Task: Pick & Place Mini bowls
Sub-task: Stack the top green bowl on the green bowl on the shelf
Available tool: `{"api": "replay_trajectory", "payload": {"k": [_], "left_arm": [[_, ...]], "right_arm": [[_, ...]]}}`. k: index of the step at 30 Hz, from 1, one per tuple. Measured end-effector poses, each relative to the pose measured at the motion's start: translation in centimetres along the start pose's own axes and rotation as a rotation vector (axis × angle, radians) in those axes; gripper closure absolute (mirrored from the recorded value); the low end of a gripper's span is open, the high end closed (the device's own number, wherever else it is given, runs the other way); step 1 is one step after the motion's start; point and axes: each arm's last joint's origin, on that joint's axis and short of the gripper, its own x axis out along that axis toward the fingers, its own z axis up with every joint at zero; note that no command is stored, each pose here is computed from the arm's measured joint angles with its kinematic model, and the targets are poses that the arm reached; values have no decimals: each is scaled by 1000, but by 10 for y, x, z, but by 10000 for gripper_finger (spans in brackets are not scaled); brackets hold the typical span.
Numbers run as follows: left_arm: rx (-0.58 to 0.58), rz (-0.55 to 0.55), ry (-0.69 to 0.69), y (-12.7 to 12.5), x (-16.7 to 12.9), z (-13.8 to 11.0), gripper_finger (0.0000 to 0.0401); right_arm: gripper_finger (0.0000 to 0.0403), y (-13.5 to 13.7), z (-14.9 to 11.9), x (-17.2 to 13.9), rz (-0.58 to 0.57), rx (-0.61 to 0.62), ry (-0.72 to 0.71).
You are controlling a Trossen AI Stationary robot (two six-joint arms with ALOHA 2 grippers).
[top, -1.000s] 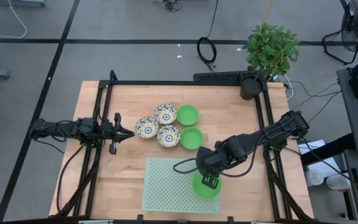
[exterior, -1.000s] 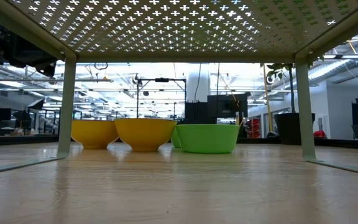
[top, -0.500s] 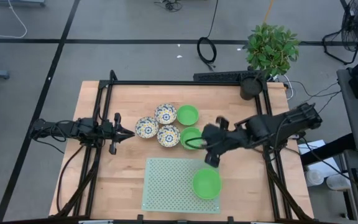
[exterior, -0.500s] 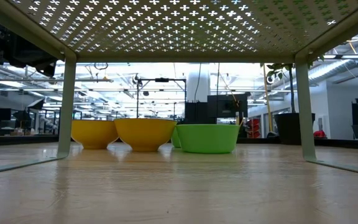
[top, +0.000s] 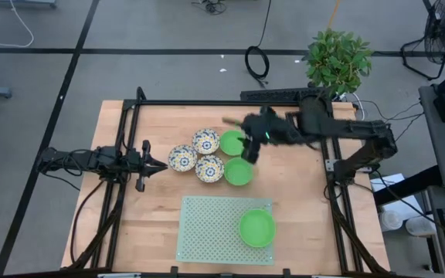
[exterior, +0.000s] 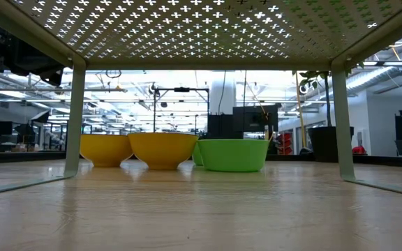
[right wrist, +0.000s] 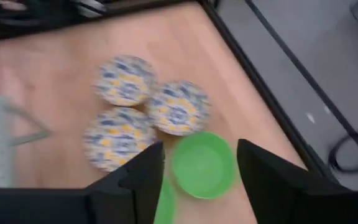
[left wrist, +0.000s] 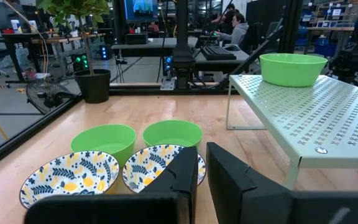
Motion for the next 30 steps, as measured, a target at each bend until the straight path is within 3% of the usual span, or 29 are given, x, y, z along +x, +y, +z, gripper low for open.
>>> {"api": "replay_trajectory", "payload": {"k": [6, 15, 21, 30], "left_arm": [[0, 0, 0, 0, 0, 0, 364], [0, 0, 0, 0, 0, 0, 364], [0, 0, 0, 0, 0, 0, 364], [0, 0, 0, 0, 0, 0, 364]], "right_arm": [[180, -66, -4, 50, -116, 5, 203], [187, -117, -28, 143, -91, 85, 434], [186, -117, -47, 185, -75, 105, 541], [190, -93, -62, 213, -27, 89, 600]]}}
